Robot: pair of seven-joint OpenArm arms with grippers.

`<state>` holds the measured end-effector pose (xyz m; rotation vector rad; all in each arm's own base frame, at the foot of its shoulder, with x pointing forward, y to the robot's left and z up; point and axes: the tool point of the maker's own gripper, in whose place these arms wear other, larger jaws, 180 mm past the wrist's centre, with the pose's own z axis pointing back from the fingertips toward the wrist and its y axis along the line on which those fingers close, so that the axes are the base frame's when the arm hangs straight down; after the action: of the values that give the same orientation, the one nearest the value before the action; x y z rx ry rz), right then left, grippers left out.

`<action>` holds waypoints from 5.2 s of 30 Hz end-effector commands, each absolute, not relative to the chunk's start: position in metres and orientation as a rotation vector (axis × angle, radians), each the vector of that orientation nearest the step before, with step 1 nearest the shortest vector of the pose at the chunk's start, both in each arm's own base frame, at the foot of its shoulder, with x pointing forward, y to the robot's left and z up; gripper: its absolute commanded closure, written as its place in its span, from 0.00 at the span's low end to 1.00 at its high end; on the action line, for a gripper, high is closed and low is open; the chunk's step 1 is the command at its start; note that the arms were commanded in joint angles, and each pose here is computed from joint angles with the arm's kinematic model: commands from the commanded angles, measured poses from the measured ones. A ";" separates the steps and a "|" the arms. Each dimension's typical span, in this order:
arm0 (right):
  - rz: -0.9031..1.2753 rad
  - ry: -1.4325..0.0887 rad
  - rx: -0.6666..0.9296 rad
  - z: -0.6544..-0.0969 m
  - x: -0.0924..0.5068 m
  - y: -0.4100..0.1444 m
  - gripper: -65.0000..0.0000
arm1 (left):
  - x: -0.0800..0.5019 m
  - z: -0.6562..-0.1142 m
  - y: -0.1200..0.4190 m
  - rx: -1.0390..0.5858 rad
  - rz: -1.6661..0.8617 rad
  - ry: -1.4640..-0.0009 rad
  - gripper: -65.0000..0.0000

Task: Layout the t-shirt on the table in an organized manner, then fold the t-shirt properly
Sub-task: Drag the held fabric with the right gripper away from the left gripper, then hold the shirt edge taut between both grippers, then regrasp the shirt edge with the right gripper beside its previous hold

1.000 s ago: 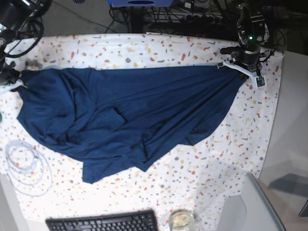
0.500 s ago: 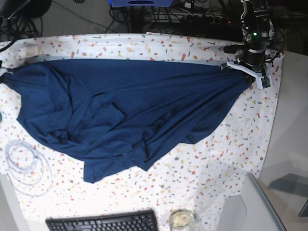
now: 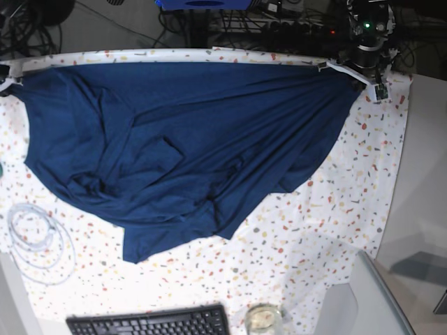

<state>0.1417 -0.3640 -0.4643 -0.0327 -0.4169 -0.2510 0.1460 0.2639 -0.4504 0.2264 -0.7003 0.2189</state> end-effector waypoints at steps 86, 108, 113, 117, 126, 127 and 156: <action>0.212 -0.210 -0.056 -0.442 0.118 -0.277 1.00 | 0.150 -0.452 0.259 0.226 0.223 -0.713 1.00; 0.629 -0.437 0.085 -0.433 0.169 -0.173 0.54 | 0.148 -0.453 0.257 0.224 0.226 -0.710 1.00; 0.801 -0.402 0.139 -0.460 0.165 -0.124 0.54 | 0.148 -0.453 0.256 0.222 0.229 -0.710 1.00; 0.843 -0.389 0.103 -0.467 0.167 -0.110 0.54 | 0.148 -0.454 0.256 0.221 0.230 -0.710 1.00; 0.841 -0.365 0.079 -0.473 0.171 -0.117 0.54 | 0.143 -0.455 0.256 0.222 0.229 -0.697 1.00; 0.839 -0.354 0.082 -0.476 0.168 -0.118 0.54 | 0.143 -0.455 0.256 0.222 0.229 -0.697 1.00; 0.832 -0.308 0.003 -0.455 0.152 -0.134 0.95 | 0.144 -0.451 0.260 0.233 0.230 -0.709 1.00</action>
<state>0.1498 -0.1322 -0.4585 0.0124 -0.3000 0.8279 0.1401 0.2544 -0.4596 0.2117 -0.6757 0.2340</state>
